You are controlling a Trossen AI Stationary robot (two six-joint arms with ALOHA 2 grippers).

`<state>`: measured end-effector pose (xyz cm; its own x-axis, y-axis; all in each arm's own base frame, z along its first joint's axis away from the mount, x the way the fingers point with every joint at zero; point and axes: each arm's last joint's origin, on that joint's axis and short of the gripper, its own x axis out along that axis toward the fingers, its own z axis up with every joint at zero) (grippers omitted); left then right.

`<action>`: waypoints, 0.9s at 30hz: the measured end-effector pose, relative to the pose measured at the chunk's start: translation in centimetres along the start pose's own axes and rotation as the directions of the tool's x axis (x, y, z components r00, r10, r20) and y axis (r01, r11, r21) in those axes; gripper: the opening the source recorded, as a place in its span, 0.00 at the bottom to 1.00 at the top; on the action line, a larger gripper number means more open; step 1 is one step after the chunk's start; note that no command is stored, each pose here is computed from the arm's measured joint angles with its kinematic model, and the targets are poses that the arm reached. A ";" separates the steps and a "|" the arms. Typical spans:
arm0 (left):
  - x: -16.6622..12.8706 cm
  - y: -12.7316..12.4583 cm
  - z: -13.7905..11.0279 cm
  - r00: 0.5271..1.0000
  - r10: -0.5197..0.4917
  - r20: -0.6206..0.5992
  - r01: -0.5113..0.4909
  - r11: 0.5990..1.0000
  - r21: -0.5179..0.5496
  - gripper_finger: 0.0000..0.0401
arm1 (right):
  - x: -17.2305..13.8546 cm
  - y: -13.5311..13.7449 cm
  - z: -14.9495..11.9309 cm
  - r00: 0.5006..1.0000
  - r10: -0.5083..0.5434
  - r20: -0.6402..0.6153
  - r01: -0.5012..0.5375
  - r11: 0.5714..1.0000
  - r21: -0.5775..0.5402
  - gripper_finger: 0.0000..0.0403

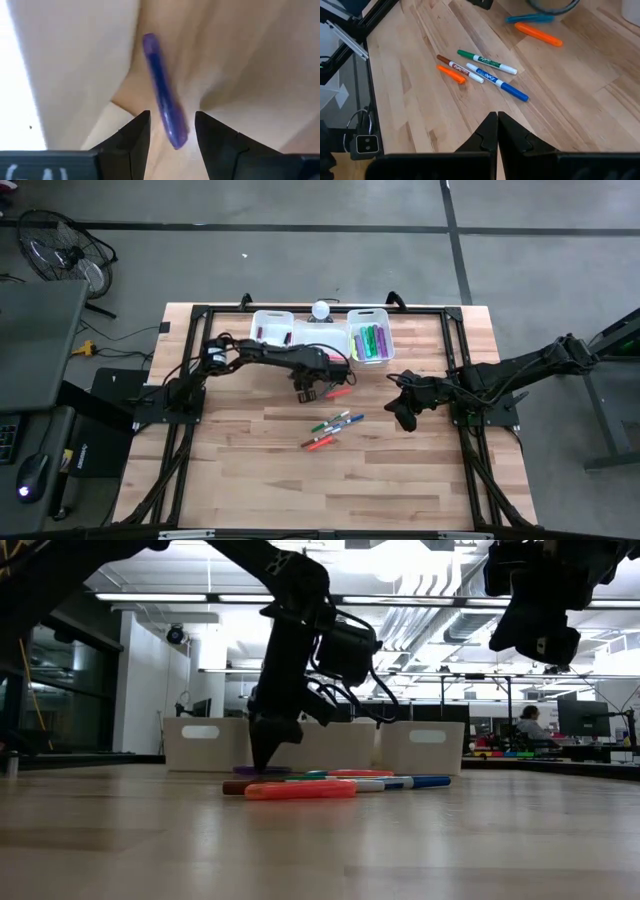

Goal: Pick & Place Markers
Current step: Put the purple pen into the middle white bin

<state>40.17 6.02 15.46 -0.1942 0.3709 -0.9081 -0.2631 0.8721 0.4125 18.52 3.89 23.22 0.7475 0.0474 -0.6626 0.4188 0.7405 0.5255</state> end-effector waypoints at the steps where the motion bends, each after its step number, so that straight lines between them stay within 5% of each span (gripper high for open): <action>1: 0.1 0.3 0.1 1.000 -0.014 -0.006 0.014 1.000 -0.008 0.37 | 0.0 0.0 0.0 1.000 0.001 0.000 -0.001 1.000 0.000 0.00; 10: 0.7 1.4 0.3 0.972 -0.229 -0.045 0.228 0.973 -0.014 0.37 | 0.0 0.0 0.0 1.000 0.001 0.000 -0.001 1.000 0.000 0.00; 19: 0.5 1.1 0.3 0.987 -0.155 -0.029 0.155 0.988 -0.005 0.37 | 0.0 0.0 0.0 1.000 -0.013 0.015 0.013 1.000 -0.003 0.00; 27: -0.2 -0.6 -0.1 0.975 -0.220 -0.038 0.221 0.975 0.034 0.37 | 0.0 0.0 0.0 1.000 -0.012 0.014 0.012 1.000 0.001 0.00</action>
<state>40.27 5.44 15.39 -0.1677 0.1574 -0.9732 -0.2677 0.9428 0.1986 18.53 3.84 23.22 0.7497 0.0289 -0.6612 0.4283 0.7405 0.5180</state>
